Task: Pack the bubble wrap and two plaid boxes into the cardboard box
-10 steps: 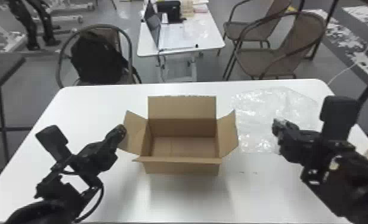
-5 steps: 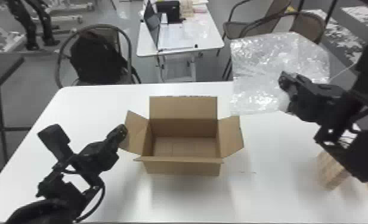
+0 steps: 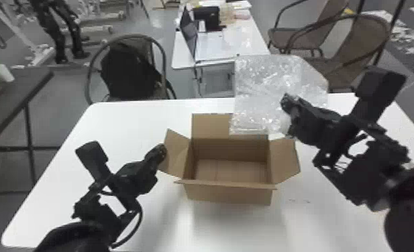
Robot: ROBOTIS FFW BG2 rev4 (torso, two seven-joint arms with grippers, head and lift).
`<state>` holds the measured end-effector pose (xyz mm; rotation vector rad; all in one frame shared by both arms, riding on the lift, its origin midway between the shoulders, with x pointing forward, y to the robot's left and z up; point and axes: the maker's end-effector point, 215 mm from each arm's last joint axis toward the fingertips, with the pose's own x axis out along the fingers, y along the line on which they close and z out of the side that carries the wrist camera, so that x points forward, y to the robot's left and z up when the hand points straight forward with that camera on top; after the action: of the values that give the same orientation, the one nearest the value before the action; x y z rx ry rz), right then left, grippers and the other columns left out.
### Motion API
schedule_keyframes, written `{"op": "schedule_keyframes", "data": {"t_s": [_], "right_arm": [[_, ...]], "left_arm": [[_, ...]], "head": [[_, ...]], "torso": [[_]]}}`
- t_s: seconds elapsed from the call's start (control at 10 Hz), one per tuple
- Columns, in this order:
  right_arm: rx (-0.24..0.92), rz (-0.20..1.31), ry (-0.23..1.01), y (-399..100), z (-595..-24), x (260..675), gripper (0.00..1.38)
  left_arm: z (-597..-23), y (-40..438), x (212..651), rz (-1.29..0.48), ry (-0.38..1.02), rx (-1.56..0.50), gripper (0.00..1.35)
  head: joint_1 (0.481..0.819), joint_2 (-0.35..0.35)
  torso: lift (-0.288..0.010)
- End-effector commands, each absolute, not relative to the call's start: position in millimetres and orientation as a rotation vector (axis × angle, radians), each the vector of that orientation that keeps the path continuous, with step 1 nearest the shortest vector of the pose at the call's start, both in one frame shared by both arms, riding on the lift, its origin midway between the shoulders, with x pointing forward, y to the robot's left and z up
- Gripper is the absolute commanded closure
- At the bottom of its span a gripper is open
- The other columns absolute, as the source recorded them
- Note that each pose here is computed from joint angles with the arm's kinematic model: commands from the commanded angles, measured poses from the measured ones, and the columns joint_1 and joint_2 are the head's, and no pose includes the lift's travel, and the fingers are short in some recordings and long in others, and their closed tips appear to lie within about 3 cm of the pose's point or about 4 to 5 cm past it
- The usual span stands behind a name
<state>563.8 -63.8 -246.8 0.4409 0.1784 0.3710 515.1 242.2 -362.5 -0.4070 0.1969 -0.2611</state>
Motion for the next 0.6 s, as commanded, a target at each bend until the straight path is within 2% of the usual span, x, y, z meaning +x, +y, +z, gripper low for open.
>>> {"op": "schedule_keyframes", "data": {"t_s": [0.0, 0.2, 0.5], "right_arm": [[0.57, 0.401, 0.209, -38, -266, 563, 1.03], [0.673, 0.491, 0.346, 2, -296, 551, 1.03], [0.713, 0.527, 0.484, 24, -322, 535, 1.03]], "left_arm": [[-366, 240, 515, -0.259, 0.207, -0.407, 1.21], [-367, 239, 515, -0.255, 0.211, -0.409, 1.21], [-367, 237, 515, -0.251, 0.21, -0.409, 1.21]], "head": [[0.684, 0.177], [0.695, 0.211], [0.695, 0.26]], "torso": [[-0.109], [-0.109], [-0.109]]}}
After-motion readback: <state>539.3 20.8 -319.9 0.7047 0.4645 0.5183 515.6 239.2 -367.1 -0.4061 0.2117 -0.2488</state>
